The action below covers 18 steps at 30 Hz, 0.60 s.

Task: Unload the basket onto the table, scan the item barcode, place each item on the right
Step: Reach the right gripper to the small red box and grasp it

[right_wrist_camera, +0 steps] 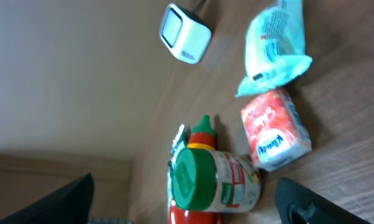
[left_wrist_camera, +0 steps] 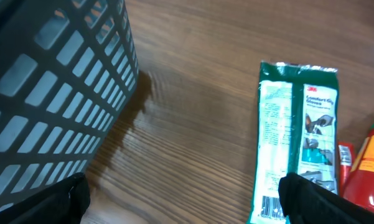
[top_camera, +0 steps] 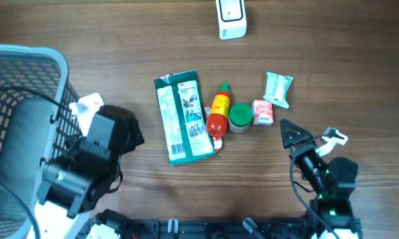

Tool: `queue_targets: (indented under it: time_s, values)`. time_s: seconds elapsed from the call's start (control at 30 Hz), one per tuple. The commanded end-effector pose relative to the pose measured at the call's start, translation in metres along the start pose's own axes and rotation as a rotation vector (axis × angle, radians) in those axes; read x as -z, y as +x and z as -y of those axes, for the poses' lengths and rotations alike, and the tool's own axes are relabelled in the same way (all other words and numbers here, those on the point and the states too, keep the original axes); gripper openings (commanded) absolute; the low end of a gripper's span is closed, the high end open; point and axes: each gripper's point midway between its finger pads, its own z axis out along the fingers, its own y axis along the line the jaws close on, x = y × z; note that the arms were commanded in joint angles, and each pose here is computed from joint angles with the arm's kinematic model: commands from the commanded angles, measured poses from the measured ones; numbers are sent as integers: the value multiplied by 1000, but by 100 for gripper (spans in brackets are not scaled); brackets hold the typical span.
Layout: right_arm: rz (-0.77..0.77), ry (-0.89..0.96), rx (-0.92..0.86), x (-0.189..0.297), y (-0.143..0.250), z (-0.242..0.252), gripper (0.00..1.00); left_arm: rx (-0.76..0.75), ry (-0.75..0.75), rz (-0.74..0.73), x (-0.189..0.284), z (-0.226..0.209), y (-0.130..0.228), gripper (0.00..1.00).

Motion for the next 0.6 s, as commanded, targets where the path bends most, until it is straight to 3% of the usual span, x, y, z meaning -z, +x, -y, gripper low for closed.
queue_targets:
  time_s: [0.0,0.27,0.4,0.43,0.47,0.5,0.53,0.57]
  values:
    - [-62,37,120,-12,-7,-19,99,2,-43,-17,-9,-1,1,100]
    - [-295,428,374,-43,-43,-33,99,-26,-75,-56,-20,3,6,100]
    - [-289,361,426,-66,-48,-69,99,-30,-79,-63,-22,4,6,100]
    - [-270,333,440,-72,-51,-75,95,-30,-79,-63,-22,4,6,100]
    - [-262,295,487,-79,-53,-82,75,-30,-79,-63,-22,4,6,100]
    - [-263,283,517,-84,-50,-84,64,-30,-79,-63,-22,4,6,100]
    - [-268,303,528,-88,-45,-81,57,-30,-79,-63,-22,4,6,100]
    - [-269,341,550,-92,-39,-75,57,-30,-79,-63,-22,4,6,100]
